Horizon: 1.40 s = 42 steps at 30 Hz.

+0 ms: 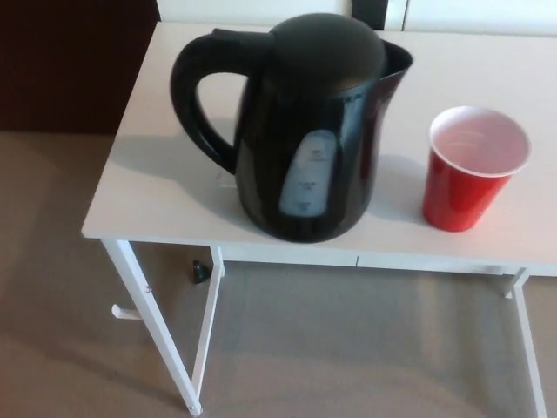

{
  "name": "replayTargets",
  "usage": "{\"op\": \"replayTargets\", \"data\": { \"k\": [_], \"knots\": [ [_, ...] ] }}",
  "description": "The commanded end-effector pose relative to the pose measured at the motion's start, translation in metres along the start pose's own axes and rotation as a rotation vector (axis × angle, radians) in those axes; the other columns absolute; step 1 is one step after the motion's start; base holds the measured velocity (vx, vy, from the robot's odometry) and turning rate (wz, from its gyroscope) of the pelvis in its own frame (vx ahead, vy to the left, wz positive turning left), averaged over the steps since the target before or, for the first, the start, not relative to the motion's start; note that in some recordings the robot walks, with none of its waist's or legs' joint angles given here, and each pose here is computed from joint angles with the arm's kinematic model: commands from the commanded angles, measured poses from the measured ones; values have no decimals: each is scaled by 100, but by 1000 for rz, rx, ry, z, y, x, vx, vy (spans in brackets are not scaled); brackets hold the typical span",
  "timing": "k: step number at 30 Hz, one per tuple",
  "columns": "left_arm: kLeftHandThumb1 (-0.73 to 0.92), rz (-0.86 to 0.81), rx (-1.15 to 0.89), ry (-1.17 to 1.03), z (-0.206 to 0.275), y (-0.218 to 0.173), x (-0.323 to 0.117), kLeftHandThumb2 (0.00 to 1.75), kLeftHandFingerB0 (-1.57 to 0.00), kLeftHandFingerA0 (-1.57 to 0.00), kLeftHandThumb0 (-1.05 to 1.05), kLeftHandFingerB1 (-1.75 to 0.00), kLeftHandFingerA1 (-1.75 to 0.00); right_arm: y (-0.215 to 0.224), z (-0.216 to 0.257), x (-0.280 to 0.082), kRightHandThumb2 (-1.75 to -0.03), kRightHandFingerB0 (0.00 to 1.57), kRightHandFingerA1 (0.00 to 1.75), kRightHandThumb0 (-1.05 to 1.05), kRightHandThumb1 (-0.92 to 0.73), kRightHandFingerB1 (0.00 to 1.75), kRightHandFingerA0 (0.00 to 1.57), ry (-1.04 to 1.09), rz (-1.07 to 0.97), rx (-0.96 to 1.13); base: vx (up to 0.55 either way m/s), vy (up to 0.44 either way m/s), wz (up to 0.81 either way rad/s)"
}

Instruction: The robot walk towards a table in front and uses its left hand to pick up the pot from the base and pour water to the cup on the right hand side

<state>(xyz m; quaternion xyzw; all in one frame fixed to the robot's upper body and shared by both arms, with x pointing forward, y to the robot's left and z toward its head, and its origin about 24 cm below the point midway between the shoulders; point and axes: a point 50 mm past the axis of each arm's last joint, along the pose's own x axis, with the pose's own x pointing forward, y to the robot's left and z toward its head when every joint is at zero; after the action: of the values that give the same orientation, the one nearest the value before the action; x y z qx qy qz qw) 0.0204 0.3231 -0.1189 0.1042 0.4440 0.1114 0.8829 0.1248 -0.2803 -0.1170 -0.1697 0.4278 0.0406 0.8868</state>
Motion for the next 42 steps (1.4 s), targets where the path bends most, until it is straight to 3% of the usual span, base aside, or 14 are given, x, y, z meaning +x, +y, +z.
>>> {"op": "replayTargets", "data": {
  "k": [1,7,9,10,12,15,21,23,25,26,30,33,34,42],
  "knots": [
    [46,15,21,-13,6,9,1,68,-39,-55,-36,-44,-50,-2,2,1,-58,43,54,-33,-63,43,63,-6,-2,-25,267,-67,-27],
    [56,10,26,-24,6,9,1,57,-43,-59,-27,-37,-42,-3,0,1,-58,43,52,-35,-62,43,64,6,-3,-46,47,11,8],
    [49,6,29,-32,7,9,1,71,-38,-54,-36,-45,-51,-2,0,0,-58,42,53,-33,-64,44,60,-13,14,-49,-32,-47,1],
    [57,12,32,-28,7,10,1,58,-43,-62,-29,-37,-43,-2,0,0,-58,42,53,-34,-63,44,59,-13,16,-50,-33,-105,2],
    [58,14,27,-22,6,10,0,58,-43,-61,-29,-37,-43,-1,0,1,-58,43,52,-34,-63,44,59,-6,12,-57,-28,-101,4],
    [48,17,1,-9,4,10,0,71,-40,-58,-38,-45,-53,0,0,2,-58,44,53,-33,-63,44,62,2,12,-56,-10,-66,1],
    [48,22,1,-22,12,9,6,71,-39,-57,-38,-45,-52,-3,10,8,-58,45,54,-34,-63,44,64,-7,6,-59,0,0,0],
    [59,14,20,-37,13,9,5,58,-42,-62,-30,-37,-44,-3,9,7,-58,45,53,-32,-63,43,63,-6,2,-46,0,0,0],
    [49,9,11,-32,12,10,5,72,-37,-54,-38,-45,-52,-3,10,7,-58,45,50,-30,-63,42,63,1,-2,-53,0,0,0],
    [59,9,9,-43,13,9,5,58,-43,-61,-30,-37,-43,-4,11,7,-59,44,51,-30,-64,42,62,-8,2,-54,0,0,0],
    [58,12,4,-44,14,9,6,58,-43,-61,-30,-37,-43,-4,12,6,-59,43,51,-30,-64,42,62,-15,6,-61,0,0,0],
    [49,7,-1,-42,11,9,3,71,-37,-54,-37,-45,-51,-2,6,3,-59,43,51,-30,-65,42,61,-9,14,-77,0,0,0],
    [57,7,-2,-42,10,9,3,57,-42,-60,-29,-36,-43,-2,6,3,-59,43,51,-30,-64,42,61,-8,15,-74,0,0,0],
    [57,6,18,-42,9,12,1,57,-42,-61,-30,-37,-44,0,6,4,-58,43,52,-33,-64,42,63,5,26,-92,-13,5,-5]
  ]
}}
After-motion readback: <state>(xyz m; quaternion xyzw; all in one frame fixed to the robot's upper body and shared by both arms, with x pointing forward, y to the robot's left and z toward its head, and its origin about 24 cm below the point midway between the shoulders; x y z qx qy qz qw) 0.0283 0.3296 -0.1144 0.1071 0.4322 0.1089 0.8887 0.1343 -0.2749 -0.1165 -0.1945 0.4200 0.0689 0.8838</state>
